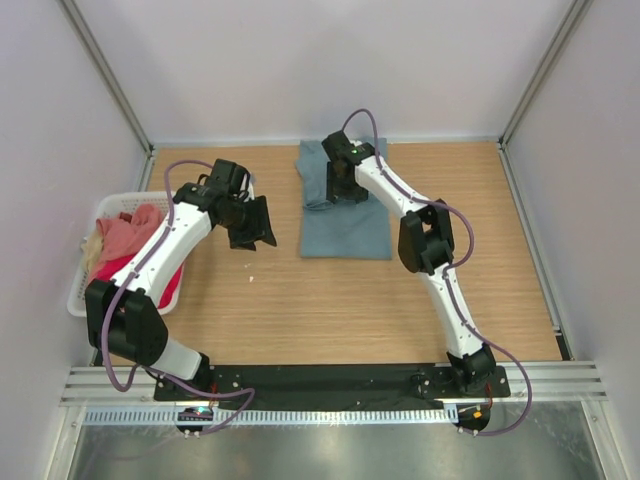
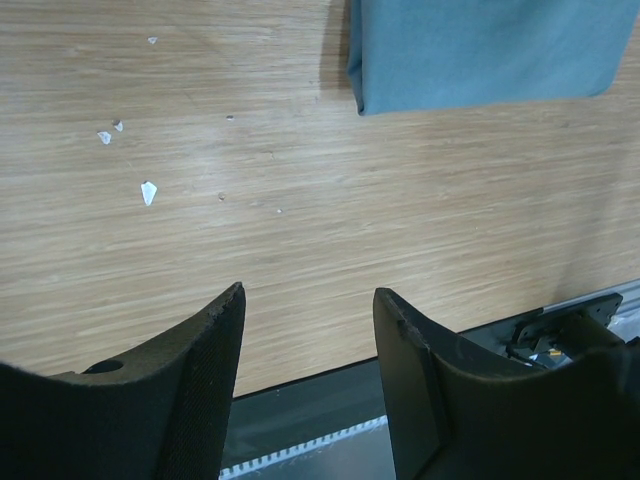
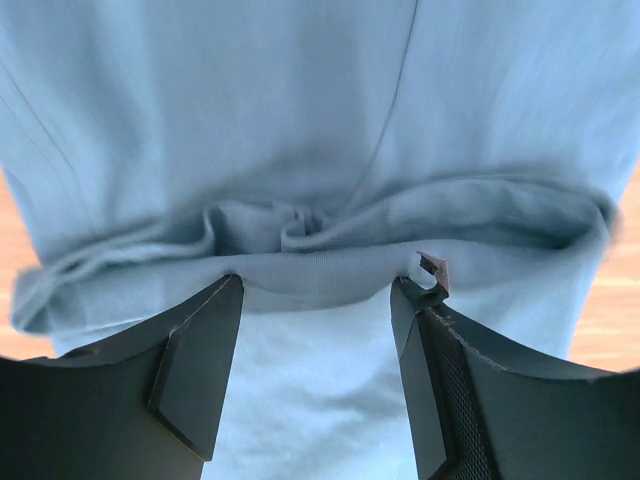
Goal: Fold and stack the t-shirts
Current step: Fold the tshirt
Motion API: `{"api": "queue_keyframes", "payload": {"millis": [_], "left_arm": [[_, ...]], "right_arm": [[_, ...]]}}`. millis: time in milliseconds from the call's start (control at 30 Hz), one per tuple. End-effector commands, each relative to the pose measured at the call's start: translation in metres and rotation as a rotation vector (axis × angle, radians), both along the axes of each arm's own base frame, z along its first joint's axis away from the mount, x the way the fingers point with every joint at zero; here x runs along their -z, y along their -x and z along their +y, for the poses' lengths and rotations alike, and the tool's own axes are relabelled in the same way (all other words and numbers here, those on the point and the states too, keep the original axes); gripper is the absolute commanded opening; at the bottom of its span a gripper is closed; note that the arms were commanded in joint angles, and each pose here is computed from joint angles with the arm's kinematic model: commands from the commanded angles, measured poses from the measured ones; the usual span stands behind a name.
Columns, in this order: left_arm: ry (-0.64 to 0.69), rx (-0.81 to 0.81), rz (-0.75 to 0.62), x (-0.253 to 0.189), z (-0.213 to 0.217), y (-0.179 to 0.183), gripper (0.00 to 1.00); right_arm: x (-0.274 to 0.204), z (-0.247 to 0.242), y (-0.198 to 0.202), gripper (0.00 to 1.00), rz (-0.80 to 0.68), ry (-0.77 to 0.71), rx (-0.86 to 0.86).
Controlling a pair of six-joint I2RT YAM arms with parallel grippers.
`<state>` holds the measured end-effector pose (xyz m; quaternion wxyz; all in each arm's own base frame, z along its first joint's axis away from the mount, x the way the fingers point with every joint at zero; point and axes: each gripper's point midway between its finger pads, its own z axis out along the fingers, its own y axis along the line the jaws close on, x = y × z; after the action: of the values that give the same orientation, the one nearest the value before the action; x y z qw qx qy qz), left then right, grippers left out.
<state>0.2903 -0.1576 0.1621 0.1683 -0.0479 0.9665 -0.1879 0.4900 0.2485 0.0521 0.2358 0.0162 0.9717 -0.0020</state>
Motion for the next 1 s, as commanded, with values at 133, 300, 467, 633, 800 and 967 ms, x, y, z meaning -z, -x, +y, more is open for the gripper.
{"api": "queue_keyframes", "payload": {"millis": [133, 300, 467, 633, 800, 967], "left_arm": [[0.027, 0.023, -0.018, -0.010, -0.003, 0.006, 0.55], [0.082, 0.046, -0.042, -0.015, -0.014, 0.001, 0.57], [0.233, 0.085, -0.063, -0.014, -0.049, -0.028, 0.59], [0.352, 0.145, -0.041, -0.014, -0.093, -0.052, 0.56], [0.419, 0.171, 0.021, 0.013, -0.131, -0.080, 0.40], [0.378, 0.139, 0.110, 0.055, -0.133, -0.089, 0.27]], "right_arm": [[-0.032, -0.008, -0.071, 0.70, -0.252, 0.013, 0.049], [-0.084, -0.013, -0.079, 0.72, -0.320, -0.059, 0.055], [-0.112, -0.011, -0.031, 0.73, -0.206, -0.146, -0.029], [-0.108, -0.031, 0.021, 0.67, -0.068, -0.209, -0.064], [-0.073, -0.039, 0.055, 0.21, 0.060, -0.358, -0.091], [-0.035, -0.048, 0.074, 0.02, 0.162, -0.500, -0.071]]}}
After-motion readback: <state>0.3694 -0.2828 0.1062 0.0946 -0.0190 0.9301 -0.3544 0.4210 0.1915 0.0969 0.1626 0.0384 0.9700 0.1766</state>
